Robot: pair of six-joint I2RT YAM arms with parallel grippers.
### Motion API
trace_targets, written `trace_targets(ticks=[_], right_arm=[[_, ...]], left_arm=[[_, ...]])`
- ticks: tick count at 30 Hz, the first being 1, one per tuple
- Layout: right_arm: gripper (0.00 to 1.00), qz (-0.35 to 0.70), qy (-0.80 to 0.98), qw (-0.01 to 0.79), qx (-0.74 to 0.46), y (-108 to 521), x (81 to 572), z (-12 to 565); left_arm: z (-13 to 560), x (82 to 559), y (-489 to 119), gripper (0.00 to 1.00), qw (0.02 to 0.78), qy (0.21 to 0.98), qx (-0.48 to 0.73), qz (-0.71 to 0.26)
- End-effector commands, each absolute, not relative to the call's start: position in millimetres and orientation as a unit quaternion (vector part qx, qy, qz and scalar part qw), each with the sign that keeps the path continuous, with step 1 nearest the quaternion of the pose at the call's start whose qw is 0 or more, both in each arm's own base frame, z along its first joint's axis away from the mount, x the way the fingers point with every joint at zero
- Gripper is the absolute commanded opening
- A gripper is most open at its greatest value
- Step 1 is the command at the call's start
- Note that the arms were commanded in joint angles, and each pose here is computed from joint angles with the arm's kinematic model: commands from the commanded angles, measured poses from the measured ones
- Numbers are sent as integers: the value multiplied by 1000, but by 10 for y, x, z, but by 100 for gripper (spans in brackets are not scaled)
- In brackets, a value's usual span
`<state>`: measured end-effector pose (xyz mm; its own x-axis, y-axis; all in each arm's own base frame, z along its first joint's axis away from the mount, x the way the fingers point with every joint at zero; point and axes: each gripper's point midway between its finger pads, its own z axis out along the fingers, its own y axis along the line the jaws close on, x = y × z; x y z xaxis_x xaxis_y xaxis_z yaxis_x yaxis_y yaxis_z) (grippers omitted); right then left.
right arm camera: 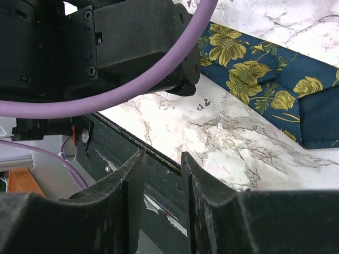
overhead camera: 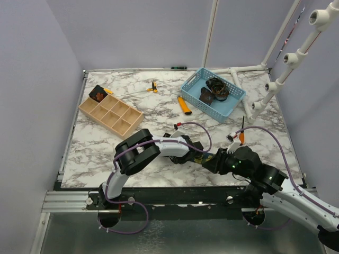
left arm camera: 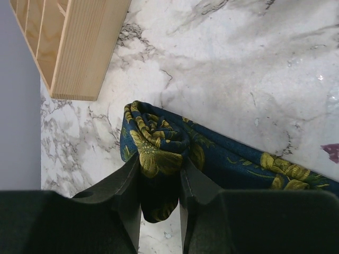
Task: Roll the ties
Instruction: Roll the tie at the center of the board.
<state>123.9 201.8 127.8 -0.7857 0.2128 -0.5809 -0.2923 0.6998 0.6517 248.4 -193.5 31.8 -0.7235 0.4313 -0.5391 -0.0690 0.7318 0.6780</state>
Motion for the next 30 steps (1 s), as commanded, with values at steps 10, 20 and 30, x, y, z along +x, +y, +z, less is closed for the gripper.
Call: trace_targets(ticks=[10,20,30], right_arm=[[38,399,861,310,-64,2045,1105,1387],[42,425,836,328,-113,2088,1039,1732],[49,427,827,355,-87,2053,1126,1858]], left_arm=[[197,2250,-2401,56,315,920,99,211],[560,2181,-2423,83,325,929,94,148],[1005,2205,-2379,84,348,931,75,82]])
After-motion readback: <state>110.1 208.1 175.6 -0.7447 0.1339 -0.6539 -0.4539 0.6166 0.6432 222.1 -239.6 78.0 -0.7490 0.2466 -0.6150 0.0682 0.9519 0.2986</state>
